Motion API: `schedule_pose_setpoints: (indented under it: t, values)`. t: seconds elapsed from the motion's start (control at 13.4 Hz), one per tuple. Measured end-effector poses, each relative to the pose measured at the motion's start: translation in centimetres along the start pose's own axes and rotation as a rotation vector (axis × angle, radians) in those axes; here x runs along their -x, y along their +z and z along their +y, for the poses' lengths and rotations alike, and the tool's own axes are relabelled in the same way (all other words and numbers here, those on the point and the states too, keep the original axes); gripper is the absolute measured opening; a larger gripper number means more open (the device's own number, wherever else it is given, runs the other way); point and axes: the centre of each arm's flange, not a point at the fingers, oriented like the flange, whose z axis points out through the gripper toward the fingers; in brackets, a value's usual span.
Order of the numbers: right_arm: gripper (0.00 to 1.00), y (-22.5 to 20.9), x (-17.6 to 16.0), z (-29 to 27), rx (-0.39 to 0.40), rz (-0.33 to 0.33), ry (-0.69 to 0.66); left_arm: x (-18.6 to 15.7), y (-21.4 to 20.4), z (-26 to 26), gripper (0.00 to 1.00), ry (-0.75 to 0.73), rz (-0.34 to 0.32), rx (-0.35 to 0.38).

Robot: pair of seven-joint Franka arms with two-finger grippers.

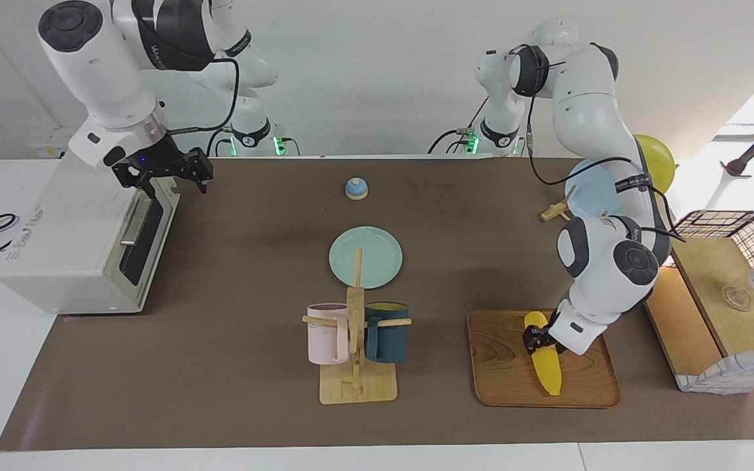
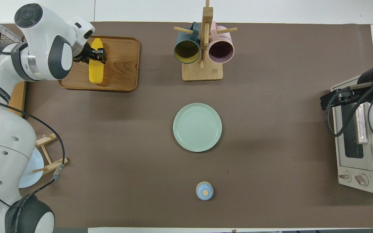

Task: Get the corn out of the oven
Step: 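Open the left gripper and release the corn on the tray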

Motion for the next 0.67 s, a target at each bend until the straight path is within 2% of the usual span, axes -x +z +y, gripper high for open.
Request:
schedule_pose_setpoints:
  t: [0.07,0.15,0.37,0.67]
  values:
    - [1.00,0.1,0.1,0.1,-0.001,-0.009,0.002,-0.1,-0.3,0.0,0.98,-0.001,0.006,0.000]
    - [1.00,0.2,0.2,0.2,-0.002,-0.018,0.003,-0.3,-1.0,-0.1,1.00,-0.002,0.018,0.001]
    - [1.00,0.5,0.6,0.2,-0.003,-0.029,0.005,-0.4,-4.9,0.0,1.00,-0.021,0.038,0.006]
    - [1.00,0.0,0.8,1.5,-0.018,-0.016,0.033,2.0,-14.0,0.1,1.00,-0.070,0.046,0.013]
